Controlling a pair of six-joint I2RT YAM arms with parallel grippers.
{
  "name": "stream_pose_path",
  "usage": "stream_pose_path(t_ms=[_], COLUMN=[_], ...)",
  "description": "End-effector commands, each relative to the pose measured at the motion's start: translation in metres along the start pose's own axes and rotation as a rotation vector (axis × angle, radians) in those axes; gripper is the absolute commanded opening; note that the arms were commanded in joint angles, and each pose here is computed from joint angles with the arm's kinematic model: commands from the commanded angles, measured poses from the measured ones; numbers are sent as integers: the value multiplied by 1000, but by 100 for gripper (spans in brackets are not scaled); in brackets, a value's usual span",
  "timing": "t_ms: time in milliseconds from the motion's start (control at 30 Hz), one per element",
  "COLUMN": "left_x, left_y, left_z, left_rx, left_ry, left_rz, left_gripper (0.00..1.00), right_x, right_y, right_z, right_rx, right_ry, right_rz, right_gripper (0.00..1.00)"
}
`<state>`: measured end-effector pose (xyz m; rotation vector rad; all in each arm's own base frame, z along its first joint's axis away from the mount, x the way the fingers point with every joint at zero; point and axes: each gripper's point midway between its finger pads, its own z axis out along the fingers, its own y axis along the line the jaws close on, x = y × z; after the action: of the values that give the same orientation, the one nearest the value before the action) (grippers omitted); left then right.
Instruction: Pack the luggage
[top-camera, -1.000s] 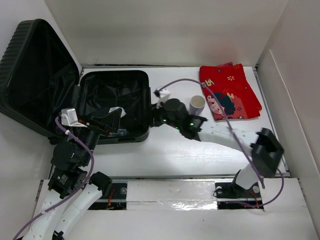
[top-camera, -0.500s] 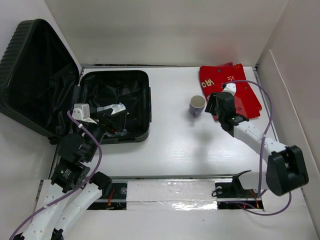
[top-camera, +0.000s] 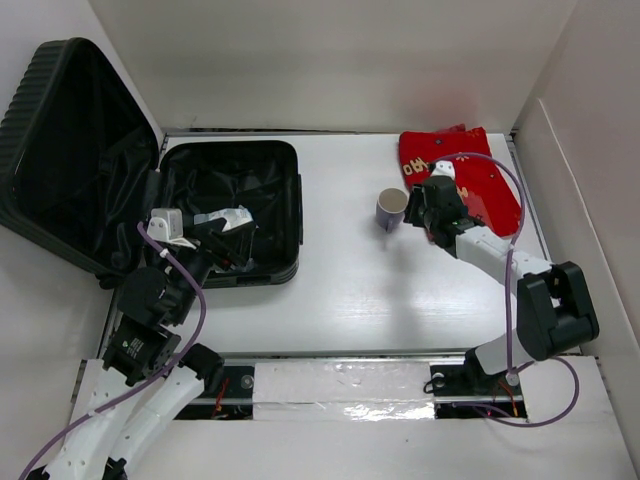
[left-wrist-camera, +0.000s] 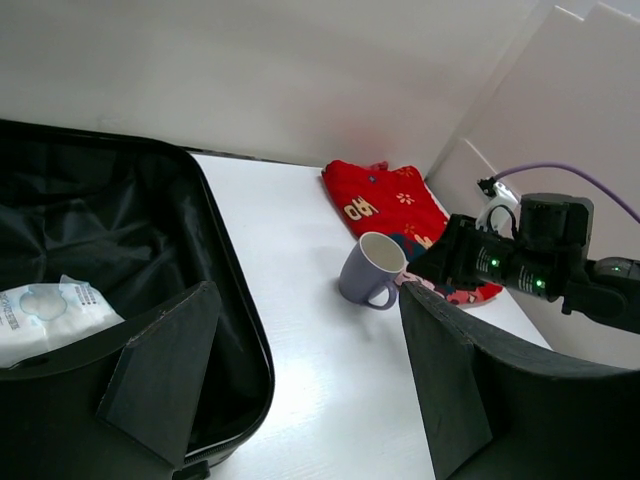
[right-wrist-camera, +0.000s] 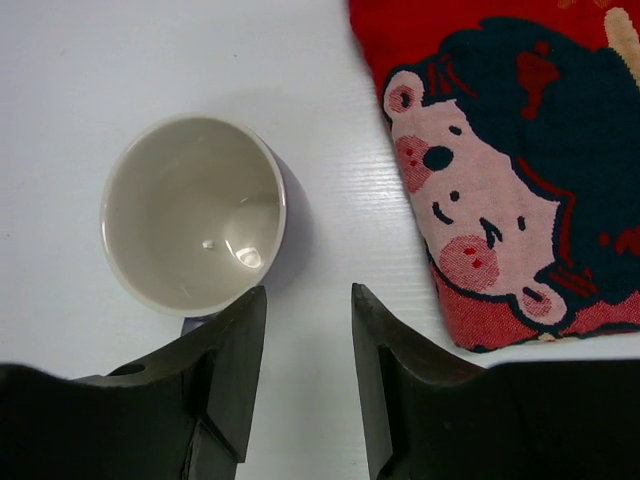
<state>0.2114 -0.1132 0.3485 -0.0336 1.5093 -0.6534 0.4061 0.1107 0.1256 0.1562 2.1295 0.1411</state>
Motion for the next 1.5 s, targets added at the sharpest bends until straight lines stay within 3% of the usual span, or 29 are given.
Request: stream_pose_path(t_ms=[0,167,333,433,533,633,667,700,767,833,1133,1467], left_x=[-7,-8,-5,-5,-6,-5,-5,-6,-7,-5,-5,-3], left_y=[-4,-3,-3,-3,-4,-3,-3,-4,-3,-3,-4,-2], left_z=[-1,0,2,2,3,3,2,2,2,2,3,4], left_rx=[24,23,34,33,39,32,34,36,34,33,39,24], left_ry=[-34,-40,-29,-28,-30,-25,-26,-28,-35,-29,-27,-20], left_rz=[11,11,15,15,16,19,19,17,19,20,18,21], left_gripper=[70,70,70,70,70,70,70,70,70,70,70,70], right_x=[-50,-60,-41,-39,-46,-43,-47,-47,-49,-77,-166,-156], right_y=[14,22,12,7,10,13,15,17,34,59,211,350], right_z=[-14,-7,30,39,43,49,50,49,40,16,-95,-45], right_rx=[-59,-93,-31,-13,-14,-22,-30,-43,-93,-197,-666,-811], right_ry=[-137,-154,-72,-68,-67,-53,-57,-56,-68,-172,-413,-377], right_rz=[34,53,55,59,51,48,49,50,38,53,34,6], right_gripper=[45,60,58,52,41,22,8,2,0,0,0,0])
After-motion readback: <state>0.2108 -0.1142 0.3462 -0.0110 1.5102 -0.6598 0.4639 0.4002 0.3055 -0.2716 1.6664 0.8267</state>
